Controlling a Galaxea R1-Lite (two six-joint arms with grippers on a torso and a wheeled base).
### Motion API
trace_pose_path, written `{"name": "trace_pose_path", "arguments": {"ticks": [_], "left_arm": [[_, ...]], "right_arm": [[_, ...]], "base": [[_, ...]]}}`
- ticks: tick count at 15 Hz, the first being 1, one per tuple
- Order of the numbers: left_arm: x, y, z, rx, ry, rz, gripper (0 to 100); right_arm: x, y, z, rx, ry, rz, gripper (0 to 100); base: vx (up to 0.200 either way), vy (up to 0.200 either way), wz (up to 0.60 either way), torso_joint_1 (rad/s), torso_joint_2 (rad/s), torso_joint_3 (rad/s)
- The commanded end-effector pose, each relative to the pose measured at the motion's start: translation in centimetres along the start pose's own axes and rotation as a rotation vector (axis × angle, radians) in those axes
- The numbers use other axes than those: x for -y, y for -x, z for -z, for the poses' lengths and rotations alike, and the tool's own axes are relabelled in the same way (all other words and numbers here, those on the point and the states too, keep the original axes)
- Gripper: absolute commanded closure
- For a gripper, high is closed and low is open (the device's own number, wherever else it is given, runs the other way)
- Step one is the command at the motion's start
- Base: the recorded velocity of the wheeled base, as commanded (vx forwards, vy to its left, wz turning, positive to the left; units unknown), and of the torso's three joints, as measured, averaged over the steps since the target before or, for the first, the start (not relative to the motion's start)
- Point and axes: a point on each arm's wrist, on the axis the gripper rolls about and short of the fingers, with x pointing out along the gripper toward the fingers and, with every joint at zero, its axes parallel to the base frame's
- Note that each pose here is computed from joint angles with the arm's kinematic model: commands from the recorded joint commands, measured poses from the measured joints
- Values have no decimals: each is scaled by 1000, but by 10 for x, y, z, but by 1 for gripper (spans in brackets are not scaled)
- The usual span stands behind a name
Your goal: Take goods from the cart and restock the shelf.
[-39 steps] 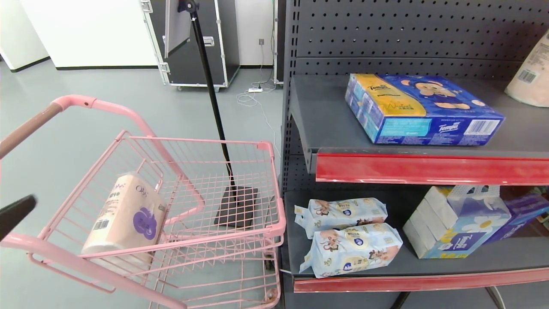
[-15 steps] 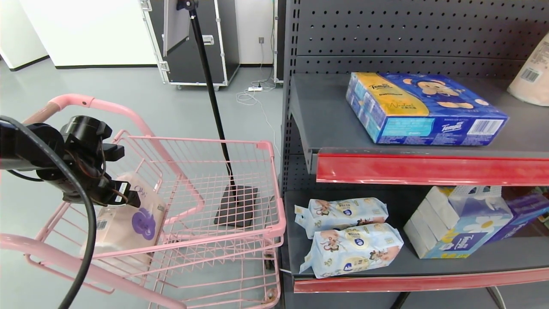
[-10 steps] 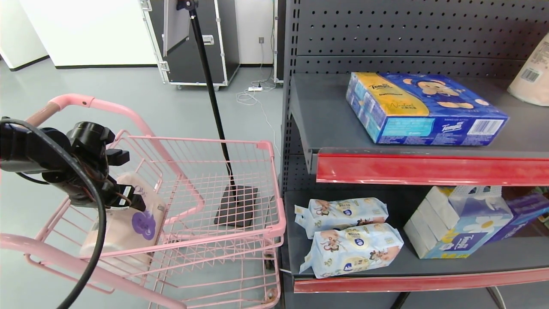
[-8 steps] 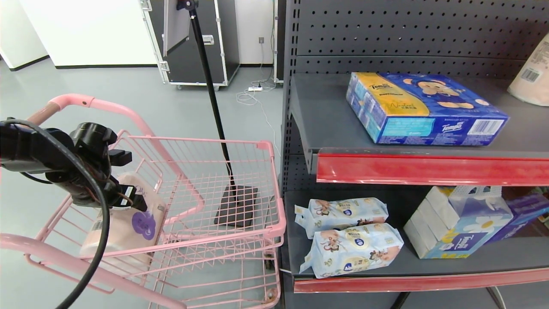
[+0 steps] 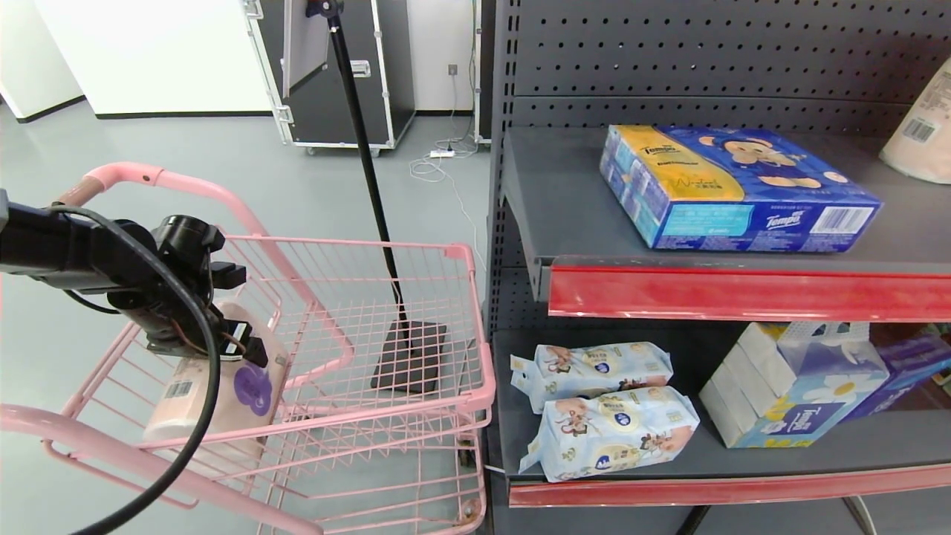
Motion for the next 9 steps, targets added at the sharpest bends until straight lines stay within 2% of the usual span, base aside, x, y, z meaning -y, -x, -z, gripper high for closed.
{"name": "trace_pose_path", "arguments": {"ticks": [1,8,9], "left_arm": [[2,-10,0,-22,-5,4,0],[2,-32,-5,-51,-4,8,0],[2,-34,-3,-59,-2,8,100]], "right_arm": [[0,0,0,-1,0,1,0],[0,0,0,-1,0,-1,0],[0,0,0,-1,0,-1,0]], "base": [[0,0,0,0,0,0],[0,0,0,0,0,0],[0,0,0,0,0,0]]}}
